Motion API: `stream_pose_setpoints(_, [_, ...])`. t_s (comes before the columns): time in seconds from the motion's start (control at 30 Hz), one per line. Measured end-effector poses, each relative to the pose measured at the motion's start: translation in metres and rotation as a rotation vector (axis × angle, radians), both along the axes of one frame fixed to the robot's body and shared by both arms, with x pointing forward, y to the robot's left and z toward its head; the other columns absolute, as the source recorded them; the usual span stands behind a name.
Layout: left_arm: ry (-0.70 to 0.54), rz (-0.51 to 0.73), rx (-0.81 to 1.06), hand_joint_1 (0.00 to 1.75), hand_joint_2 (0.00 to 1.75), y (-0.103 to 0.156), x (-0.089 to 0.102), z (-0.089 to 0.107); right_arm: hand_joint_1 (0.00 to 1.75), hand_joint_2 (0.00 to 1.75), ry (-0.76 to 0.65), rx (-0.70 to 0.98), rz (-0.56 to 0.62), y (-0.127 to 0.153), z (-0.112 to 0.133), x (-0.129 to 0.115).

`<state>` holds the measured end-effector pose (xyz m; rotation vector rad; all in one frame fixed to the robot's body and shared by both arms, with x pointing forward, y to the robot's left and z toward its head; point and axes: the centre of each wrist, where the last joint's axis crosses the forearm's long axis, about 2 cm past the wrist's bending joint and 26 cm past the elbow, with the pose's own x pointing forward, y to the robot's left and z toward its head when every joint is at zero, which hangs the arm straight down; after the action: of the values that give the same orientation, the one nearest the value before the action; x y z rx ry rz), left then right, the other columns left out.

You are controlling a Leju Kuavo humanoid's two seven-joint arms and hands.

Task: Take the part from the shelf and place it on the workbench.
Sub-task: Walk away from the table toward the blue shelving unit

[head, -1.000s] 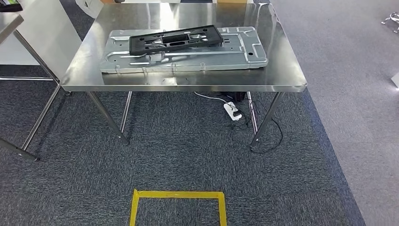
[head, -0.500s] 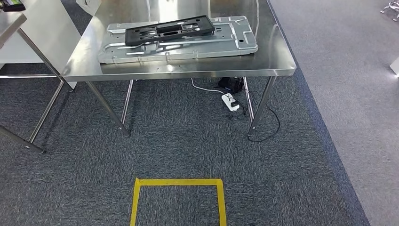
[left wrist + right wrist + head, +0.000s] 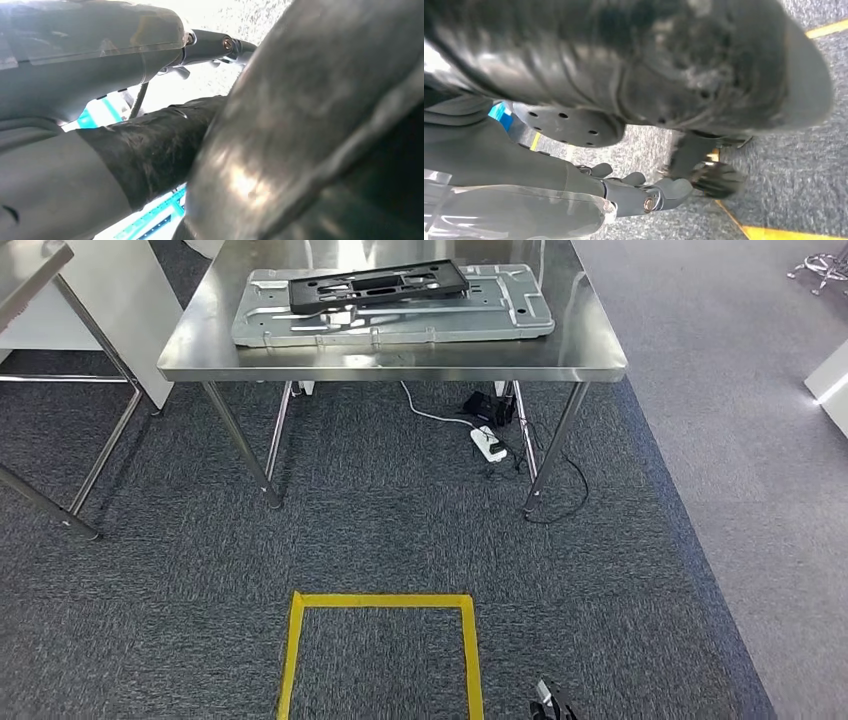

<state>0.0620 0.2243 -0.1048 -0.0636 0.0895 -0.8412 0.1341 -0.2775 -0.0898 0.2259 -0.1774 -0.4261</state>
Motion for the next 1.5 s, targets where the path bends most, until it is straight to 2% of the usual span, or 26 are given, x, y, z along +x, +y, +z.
stream_pose_setpoints(0.23, [-0.003, -0.005, 0.004, 0.0, 0.0, 0.003, 0.002, 0.0, 0.0, 0.0, -0.031, -0.004, 0.011, 0.0, 0.005, 0.013])
stream_pose_setpoints(0.7, [0.002, -0.023, 0.004, 0.0, 0.0, 0.006, 0.002, 0.0, 0.0, 0.0, -0.051, 0.017, 0.023, 0.008, 0.01, 0.02])
stream_pose_setpoints(1.5, [0.005, -0.05, 0.011, 0.0, 0.0, 0.01, 0.002, -0.001, 0.0, 0.0, -0.078, 0.04, 0.033, 0.018, 0.012, 0.016])
